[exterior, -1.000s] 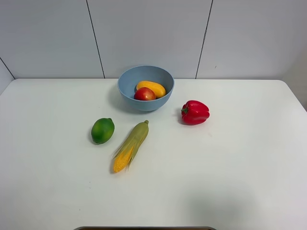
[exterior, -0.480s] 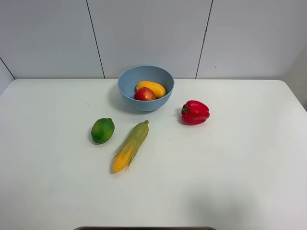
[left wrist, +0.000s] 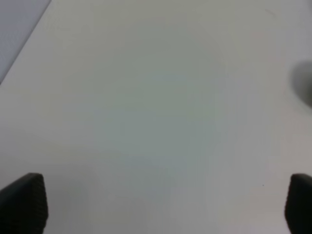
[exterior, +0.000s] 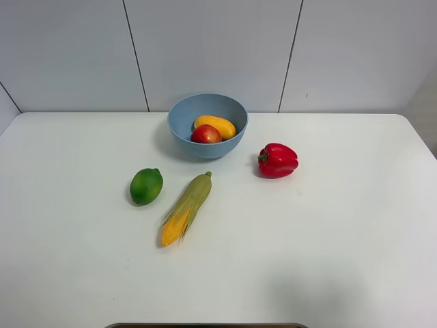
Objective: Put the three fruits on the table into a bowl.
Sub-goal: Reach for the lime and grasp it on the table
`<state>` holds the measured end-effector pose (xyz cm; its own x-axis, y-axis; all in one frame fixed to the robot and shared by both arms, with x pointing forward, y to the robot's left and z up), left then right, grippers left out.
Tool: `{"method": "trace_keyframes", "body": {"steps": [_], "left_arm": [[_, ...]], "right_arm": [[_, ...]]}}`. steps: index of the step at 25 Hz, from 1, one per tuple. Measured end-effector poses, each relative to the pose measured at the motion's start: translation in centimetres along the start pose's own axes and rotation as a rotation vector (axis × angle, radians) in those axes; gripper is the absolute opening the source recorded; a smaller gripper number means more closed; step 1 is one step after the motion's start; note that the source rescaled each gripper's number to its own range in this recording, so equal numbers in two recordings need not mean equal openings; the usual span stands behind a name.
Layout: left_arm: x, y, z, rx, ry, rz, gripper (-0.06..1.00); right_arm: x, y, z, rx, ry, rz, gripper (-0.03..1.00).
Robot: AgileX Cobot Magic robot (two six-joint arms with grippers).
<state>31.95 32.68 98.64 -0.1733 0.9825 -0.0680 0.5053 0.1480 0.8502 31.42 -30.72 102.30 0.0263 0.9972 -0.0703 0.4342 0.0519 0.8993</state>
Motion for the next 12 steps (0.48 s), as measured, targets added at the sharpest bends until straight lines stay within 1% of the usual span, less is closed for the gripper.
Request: {"method": "trace_keyframes", "body": {"steps": [12], "left_arm": [[0.00, 0.00, 0.00, 0.000, 0.000, 0.000, 1.00]], "right_arm": [[0.11, 0.01, 0.00, -0.001, 0.014, -0.006, 0.98]]}}
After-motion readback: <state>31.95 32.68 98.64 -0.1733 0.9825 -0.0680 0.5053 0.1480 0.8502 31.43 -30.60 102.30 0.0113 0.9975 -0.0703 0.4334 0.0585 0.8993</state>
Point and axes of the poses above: a point on each arm's last joint axis where the gripper is mounted, z pointing out along that axis toward the gripper, x along the wrist's bending axis when the last joint is at zero, y = z × x, the point moved 10 cm from there along z, pointing out along that axis toward the gripper, and after that the axes turned 3 degrees about -z, right-handed, at the moved point
